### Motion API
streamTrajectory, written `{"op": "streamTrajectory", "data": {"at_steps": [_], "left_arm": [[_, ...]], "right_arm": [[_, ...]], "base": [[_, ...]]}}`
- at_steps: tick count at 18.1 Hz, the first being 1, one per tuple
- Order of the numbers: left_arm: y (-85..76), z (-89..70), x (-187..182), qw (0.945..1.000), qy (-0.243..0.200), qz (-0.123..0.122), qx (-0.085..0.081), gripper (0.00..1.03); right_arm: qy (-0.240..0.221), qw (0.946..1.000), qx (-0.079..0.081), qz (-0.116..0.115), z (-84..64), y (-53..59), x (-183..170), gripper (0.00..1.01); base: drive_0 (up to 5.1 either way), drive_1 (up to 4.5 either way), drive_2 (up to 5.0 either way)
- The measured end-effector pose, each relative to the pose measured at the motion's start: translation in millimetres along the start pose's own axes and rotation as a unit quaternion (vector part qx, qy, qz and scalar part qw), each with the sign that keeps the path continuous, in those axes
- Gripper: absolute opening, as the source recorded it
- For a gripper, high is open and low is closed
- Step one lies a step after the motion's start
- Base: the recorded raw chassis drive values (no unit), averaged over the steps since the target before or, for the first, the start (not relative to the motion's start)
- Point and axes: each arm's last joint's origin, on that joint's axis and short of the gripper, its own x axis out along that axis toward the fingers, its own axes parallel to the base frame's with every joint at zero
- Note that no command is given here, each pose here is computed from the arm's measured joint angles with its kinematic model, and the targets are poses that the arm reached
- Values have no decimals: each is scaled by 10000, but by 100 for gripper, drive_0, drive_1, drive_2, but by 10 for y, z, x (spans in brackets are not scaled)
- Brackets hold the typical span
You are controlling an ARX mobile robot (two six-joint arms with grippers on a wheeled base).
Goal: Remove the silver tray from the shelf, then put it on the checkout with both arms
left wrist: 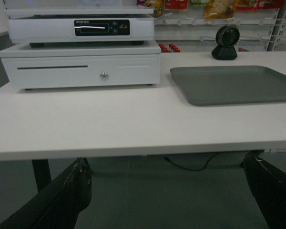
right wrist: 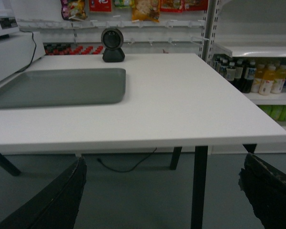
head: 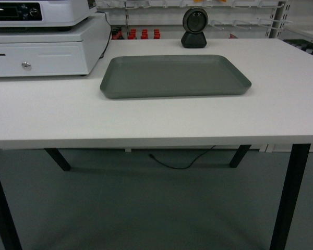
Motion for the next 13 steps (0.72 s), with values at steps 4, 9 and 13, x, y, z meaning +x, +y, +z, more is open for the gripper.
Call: {"op": "streamTrajectory", "data": {"at_steps": [4,9,13], "left_arm": [[0,4,0,10000,-23,4,0,98],[0,4,0,10000,-21,4,0,98],[0,6,0,10000,-31,2,-2,98]], "right_arm": [[-32,10000,-2,2,6,0,0,98],[-31,10000,-2,0,6,0,0,98],[-46,10000,-2,0,9,0,0,98]], "base": [[-1,-317,315],[0,0,0],[0,0,0]]}}
